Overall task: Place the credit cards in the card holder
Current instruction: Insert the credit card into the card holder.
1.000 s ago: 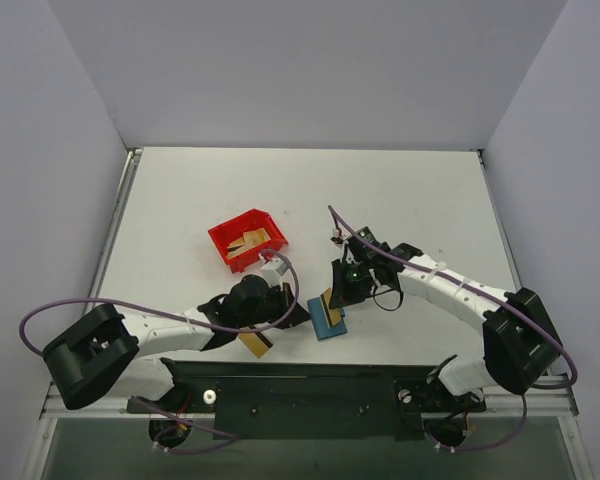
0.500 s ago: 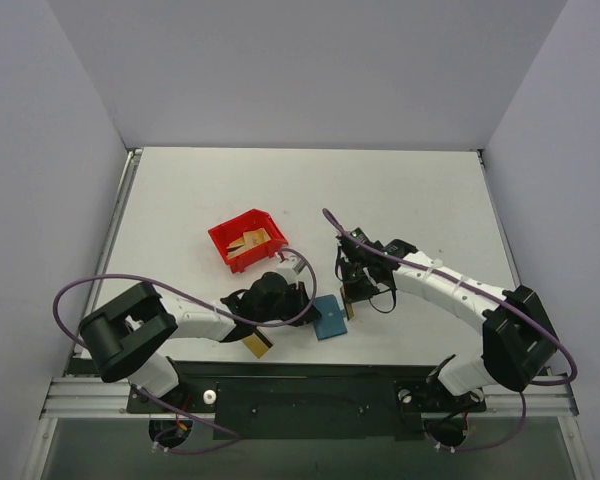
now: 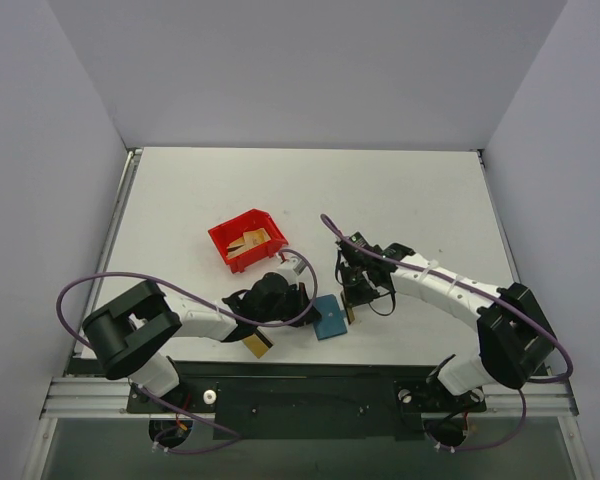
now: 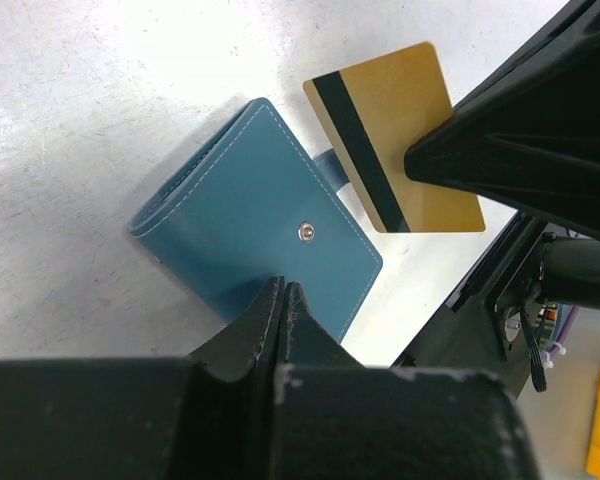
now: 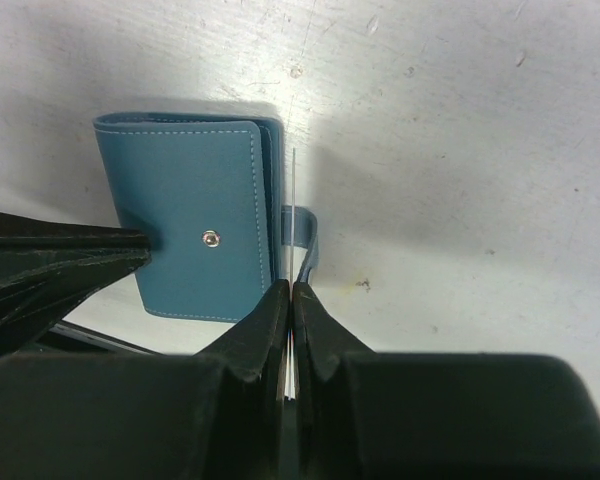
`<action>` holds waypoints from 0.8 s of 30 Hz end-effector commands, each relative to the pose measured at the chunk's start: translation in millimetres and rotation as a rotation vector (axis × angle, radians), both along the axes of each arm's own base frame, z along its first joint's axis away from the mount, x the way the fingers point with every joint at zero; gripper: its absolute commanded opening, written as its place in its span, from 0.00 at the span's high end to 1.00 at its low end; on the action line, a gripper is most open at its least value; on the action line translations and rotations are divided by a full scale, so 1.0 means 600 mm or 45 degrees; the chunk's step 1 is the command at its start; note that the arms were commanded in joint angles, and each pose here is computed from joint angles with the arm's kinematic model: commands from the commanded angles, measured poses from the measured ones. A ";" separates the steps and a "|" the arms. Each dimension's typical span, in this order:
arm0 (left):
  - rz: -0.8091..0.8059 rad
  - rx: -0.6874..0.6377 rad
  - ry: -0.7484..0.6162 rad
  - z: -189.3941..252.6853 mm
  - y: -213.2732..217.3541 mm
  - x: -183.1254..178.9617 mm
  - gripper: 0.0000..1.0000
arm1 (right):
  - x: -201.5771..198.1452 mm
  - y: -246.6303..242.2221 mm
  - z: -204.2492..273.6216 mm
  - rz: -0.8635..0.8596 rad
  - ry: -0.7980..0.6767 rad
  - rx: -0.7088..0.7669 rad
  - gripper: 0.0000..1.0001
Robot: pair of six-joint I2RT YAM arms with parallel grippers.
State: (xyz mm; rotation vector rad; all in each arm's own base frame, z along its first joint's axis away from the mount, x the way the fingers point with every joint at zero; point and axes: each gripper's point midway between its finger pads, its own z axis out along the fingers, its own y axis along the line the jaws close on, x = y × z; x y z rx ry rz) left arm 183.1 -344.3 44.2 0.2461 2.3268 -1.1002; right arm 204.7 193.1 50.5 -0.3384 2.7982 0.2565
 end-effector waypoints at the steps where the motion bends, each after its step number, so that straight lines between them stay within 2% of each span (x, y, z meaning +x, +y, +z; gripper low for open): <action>1: -0.014 -0.059 -0.037 0.022 -0.019 0.006 1.00 | -0.013 0.001 -0.015 0.022 0.058 0.023 1.00; 24: 0.048 -0.005 -0.042 0.010 0.016 0.004 1.00 | -0.022 0.018 -0.003 -0.006 0.147 0.281 1.00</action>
